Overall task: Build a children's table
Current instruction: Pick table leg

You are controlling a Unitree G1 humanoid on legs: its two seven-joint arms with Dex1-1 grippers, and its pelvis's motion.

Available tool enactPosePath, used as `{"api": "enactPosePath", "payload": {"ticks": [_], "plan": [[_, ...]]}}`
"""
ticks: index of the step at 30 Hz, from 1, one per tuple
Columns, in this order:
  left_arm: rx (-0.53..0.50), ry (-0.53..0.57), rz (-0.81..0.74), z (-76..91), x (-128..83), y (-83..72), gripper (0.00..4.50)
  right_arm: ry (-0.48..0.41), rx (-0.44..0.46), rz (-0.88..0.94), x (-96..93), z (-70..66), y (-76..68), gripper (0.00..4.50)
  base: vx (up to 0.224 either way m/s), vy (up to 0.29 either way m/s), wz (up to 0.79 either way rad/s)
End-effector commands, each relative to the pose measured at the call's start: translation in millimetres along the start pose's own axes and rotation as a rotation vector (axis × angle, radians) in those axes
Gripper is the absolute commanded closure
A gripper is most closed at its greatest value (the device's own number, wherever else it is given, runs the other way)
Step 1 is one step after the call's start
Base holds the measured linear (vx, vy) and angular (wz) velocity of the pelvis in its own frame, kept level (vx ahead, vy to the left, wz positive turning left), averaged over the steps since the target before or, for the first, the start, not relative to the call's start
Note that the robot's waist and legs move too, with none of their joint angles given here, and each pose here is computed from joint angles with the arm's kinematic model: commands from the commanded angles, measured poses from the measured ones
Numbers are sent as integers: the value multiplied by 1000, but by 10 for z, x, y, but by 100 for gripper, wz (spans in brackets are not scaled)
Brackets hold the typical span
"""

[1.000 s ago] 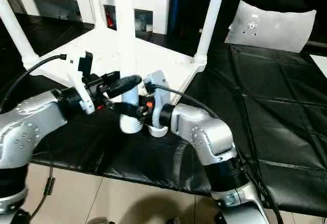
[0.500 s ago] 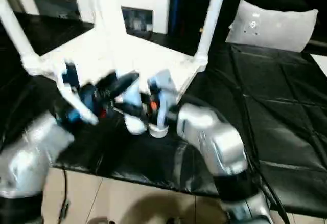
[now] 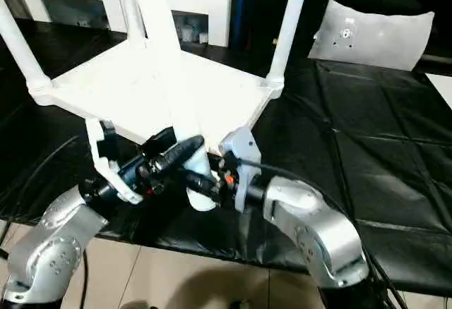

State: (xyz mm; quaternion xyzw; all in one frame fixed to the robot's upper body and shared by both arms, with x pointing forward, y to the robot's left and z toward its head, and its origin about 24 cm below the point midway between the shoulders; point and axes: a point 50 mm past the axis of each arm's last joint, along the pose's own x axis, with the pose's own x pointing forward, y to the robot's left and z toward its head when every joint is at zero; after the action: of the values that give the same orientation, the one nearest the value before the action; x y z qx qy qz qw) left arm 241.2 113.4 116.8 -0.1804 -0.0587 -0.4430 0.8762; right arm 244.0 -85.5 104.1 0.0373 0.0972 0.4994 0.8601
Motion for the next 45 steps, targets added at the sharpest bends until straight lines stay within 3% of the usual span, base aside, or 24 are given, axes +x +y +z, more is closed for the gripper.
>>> {"api": "enactPosePath", "payload": {"ticks": [1, 5, 6, 9, 10, 11, 15, 17, 18, 20, 22, 24, 26, 28, 32, 33, 36, 42, 45], "plan": [[8, 13, -5, -21, 0, 6, 110, -24, -33, 1, -9, 51, 19, 259, 0, 0, 0], [-11, -6, -25, -5, 0, -16, 105, -46, -22, -1, -7, 50, 19, 259, 0, 0, 0], [-37, -28, -33, 17, 5, -23, 65, -78, 2, -7, 0, 71, 11, 259, 0, 0, 0], [-171, -128, -51, 102, 24, -39, 55, -267, 156, -16, 17, 220, -25, 259, 0, 0, 0], [-175, -131, -51, 105, 25, -39, 47, -272, 160, -15, 17, 224, -26, 259, 0, 0, 0], [-258, -196, -51, 152, 42, -39, 29, -375, 231, -6, 2, 308, -45, 260, 0, 0, 0], [-310, -246, -73, 198, 91, -76, 1, -441, 275, -13, -12, 355, -91, 260, 0, 0, 0], [-307, -257, -77, 222, 116, -83, 0, -424, 256, -20, -9, 350, -110, 260, 0, 0, 0], [-282, -275, -52, 281, 150, -47, 0, -361, 207, -41, 2, 320, -142, 260, 0, 0, 0], [-214, -254, 82, 337, 182, 117, 0, -290, 139, -59, 14, 284, -170, 260, 0, 0, 0], [-126, -186, 171, 364, 205, 236, 0, -259, 101, -50, 17, 269, -172, 260, 0, 0, 0], [29, -44, 273, 383, 245, 372, 0, -225, 57, -34, 27, 243, -160, 260, 0, 0, 0], [112, 41, 378, 446, 299, 502, 0, -196, 55, -6, 50, 201, -141, 260, 0, 0, 0], [135, 59, 393, 475, 325, 525, 0, -190, 58, 1, 63, 187, -136, 260, 0, 0, 0], [171, 101, 266, 546, 470, 389, 0, -177, 47, -13, 110, 150, -159, 260, 0, 0, 0], [145, 114, 157, 529, 557, 236, 0, -177, 26, -10, 130, 157, -166, 260, 0, 0, 0], [187, 163, 70, 512, 607, 110, 0, -176, 14, -14, 135, 161, -179, 260, 0, 0, 0], [220, 184, 34, 517, 699, -45, 0, -148, -7, -55, 129, 122, -239, 260, 0, 0, 0], [272, 211, 67, 471, 704, -12, 0, -149, -11, -58, 141, 120, -239, 260, 0, 0, 0]]}}
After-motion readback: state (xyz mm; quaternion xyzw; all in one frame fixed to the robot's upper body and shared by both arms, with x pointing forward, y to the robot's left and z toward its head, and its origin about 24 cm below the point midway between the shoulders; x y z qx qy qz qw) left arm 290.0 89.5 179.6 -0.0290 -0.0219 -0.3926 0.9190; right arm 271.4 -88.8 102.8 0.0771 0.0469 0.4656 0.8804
